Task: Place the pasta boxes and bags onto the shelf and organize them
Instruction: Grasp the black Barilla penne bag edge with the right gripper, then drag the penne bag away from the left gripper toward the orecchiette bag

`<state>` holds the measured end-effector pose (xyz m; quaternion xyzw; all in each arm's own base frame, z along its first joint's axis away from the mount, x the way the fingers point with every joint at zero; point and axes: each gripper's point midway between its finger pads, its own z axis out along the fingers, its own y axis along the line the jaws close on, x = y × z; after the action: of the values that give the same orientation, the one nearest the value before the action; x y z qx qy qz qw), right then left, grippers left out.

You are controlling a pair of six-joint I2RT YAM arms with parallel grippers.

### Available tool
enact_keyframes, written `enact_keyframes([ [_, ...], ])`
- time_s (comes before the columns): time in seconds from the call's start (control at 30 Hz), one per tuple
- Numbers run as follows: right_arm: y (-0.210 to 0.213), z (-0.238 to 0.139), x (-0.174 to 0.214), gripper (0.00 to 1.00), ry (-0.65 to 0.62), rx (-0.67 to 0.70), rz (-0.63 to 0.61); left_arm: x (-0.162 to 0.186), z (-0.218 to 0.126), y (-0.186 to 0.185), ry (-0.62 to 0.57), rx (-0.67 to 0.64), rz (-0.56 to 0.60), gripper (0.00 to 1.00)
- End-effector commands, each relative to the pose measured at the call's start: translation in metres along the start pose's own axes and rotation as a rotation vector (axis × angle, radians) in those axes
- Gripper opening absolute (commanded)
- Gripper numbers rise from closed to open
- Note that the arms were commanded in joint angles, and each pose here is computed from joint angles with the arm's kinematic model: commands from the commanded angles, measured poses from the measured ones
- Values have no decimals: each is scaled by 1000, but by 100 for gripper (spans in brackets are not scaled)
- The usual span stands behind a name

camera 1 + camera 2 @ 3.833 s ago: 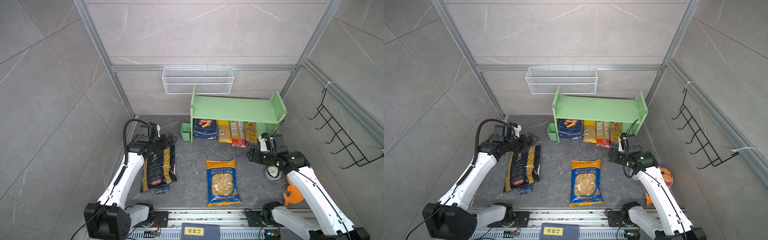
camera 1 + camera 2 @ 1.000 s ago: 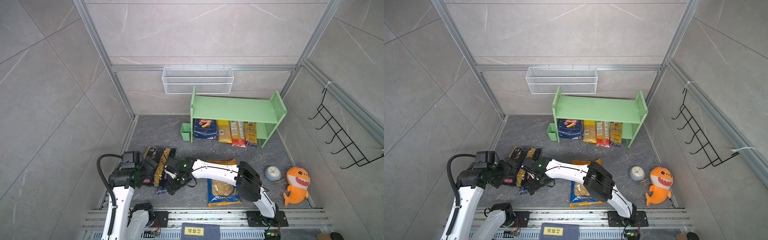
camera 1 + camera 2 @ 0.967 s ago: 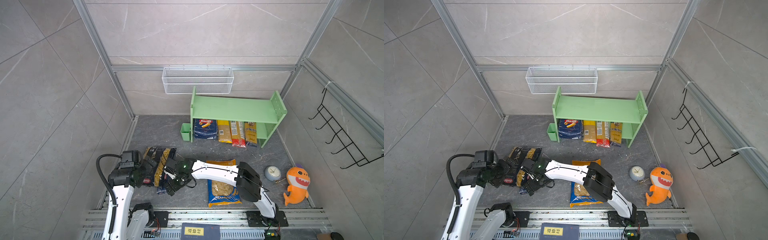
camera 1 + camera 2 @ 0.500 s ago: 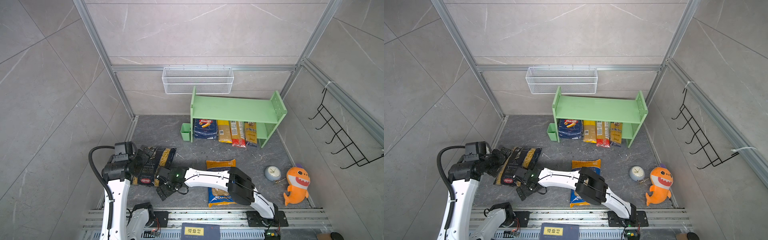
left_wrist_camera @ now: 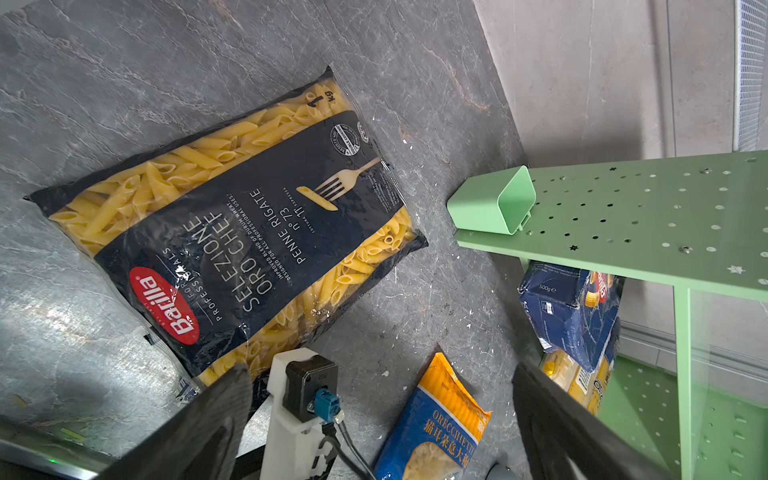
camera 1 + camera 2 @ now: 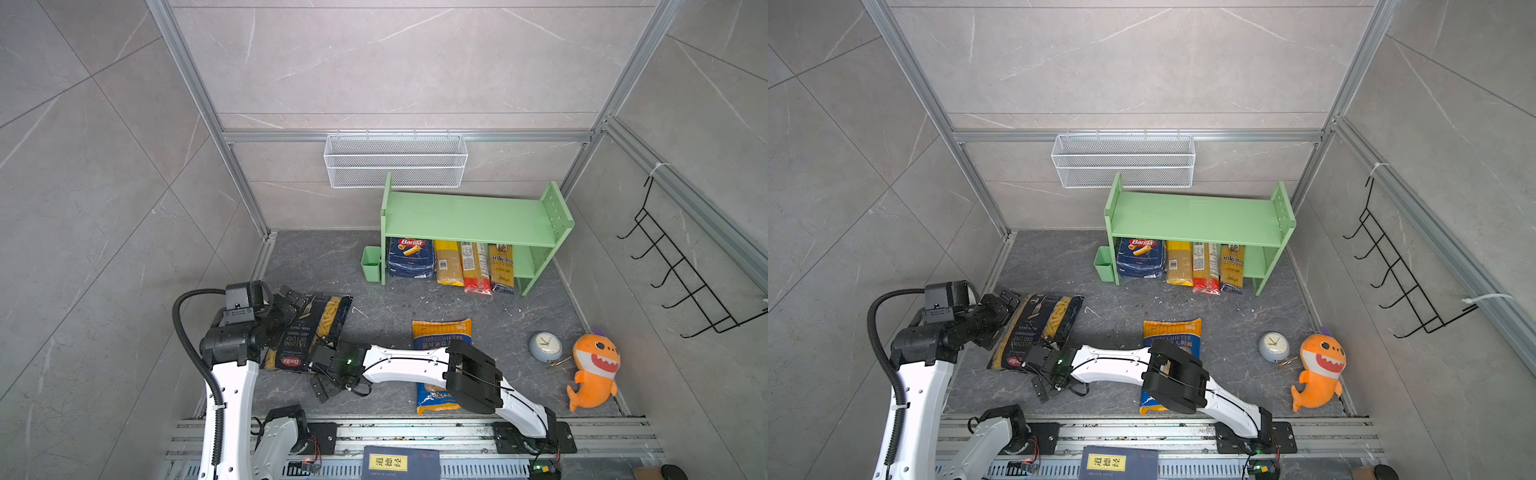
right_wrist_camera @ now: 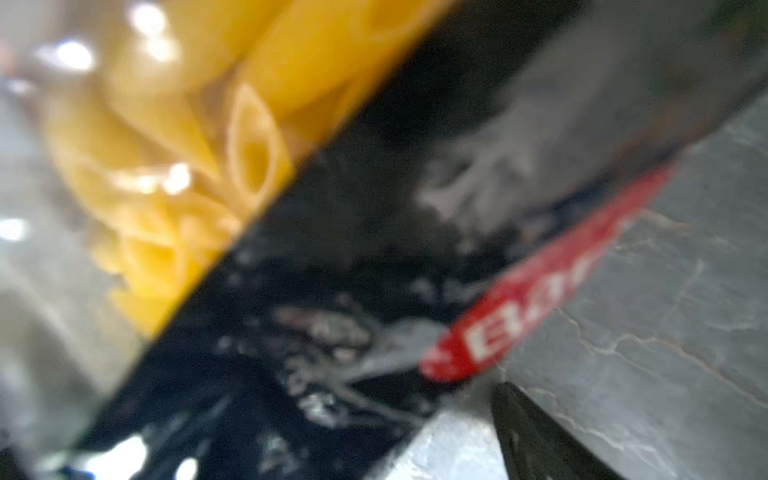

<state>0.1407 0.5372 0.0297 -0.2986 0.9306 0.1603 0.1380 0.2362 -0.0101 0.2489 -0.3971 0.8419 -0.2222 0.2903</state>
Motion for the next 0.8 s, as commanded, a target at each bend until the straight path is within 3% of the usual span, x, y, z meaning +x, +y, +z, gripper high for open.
enact_keyframes([
  [0.0, 6, 16, 1, 96, -21, 35, 10, -6, -15, -17, -29, 53, 11, 99],
  [0.27, -6, 33, 2, 95, -17, 184, 13, -5, -22, -22, -32, 55, 31, 100],
  [0.43, -53, 37, 13, 91, 31, 438, 45, -4, -24, -21, -38, 53, 36, 100],
  [0.57, -75, 39, 23, 85, 64, 503, 73, -5, -25, -22, -44, 58, 32, 100],
  [0.67, -85, 35, 28, 76, 55, 491, 87, -8, -25, -24, -51, 60, 34, 100],
  [0.77, -94, 28, 31, 58, 47, 459, 115, -10, -25, -25, -54, 61, 36, 100],
])
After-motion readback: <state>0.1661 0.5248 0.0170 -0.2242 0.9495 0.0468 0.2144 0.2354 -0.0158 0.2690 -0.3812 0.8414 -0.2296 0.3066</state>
